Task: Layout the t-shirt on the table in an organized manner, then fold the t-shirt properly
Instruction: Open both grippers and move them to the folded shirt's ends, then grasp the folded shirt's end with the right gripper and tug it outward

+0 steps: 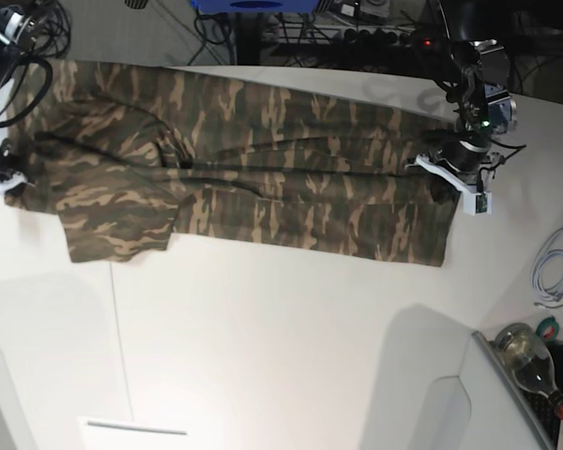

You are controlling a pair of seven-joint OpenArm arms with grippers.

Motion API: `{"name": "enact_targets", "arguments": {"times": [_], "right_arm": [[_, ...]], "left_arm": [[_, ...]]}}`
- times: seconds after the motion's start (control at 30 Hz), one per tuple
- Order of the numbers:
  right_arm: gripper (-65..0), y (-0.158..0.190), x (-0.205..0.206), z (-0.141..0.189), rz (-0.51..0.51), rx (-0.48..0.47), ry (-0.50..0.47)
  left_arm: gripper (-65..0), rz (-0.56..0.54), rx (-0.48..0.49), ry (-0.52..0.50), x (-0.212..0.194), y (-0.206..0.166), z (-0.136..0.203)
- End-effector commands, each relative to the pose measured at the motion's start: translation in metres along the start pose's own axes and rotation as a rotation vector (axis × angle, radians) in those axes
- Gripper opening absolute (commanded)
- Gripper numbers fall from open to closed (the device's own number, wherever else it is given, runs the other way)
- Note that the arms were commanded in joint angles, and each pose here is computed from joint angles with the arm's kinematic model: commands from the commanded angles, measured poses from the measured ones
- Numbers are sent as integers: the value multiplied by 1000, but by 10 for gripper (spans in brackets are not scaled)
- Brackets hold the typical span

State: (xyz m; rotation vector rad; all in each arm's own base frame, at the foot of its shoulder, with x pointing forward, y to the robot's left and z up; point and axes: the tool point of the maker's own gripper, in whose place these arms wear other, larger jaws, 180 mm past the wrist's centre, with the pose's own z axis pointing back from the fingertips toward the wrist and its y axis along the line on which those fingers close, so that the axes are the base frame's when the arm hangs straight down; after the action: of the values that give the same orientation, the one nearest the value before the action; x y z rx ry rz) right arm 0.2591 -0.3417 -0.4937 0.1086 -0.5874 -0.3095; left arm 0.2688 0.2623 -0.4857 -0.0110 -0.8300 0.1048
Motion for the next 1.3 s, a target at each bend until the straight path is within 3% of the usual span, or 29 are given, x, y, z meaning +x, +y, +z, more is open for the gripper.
{"name": "enact_targets", "arguments": {"times": [0.0,0.2,0.3,0.37,0.43,0.53,0.63,0.77,0.97,1.03,1.13,1.17,1.27], "right_arm": [[-648,-7,34,9,23,-18,-81],[-642,28,89,38,122,-14,-271],[-635,69,105,28,205,53,-262],[-572,95,105,11,260,108,-200],[-456,120,105,-8,279,163,-153],[-284,139,110,-30,233,220,-118],[-225,138,110,-40,182,238,-157],[-225,136,102,-52,161,248,-145],[-237,124,76,-68,177,174,-88],[-342,127,68,-70,196,176,-65],[-623,129,66,-71,201,180,-61],[-650,131,68,-70,202,181,-68],[-648,139,77,-67,217,195,-83]], "left_arm": [[-650,-12,39,14,-1,15,4],[-650,-67,46,-136,54,12,24],[-650,-91,38,-196,72,1,38],[-650,-97,35,-218,79,-2,42],[-650,-98,35,-218,79,-2,43],[-650,-89,60,-203,71,9,47],[-650,-68,103,-203,69,27,53],[-650,-32,187,-207,65,60,66],[-650,-31,206,-198,60,69,71],[-650,-31,206,-195,59,69,72],[-650,-31,201,-194,59,67,71],[-650,-32,200,-193,59,67,71],[-650,-28,198,-186,56,67,69]]}}
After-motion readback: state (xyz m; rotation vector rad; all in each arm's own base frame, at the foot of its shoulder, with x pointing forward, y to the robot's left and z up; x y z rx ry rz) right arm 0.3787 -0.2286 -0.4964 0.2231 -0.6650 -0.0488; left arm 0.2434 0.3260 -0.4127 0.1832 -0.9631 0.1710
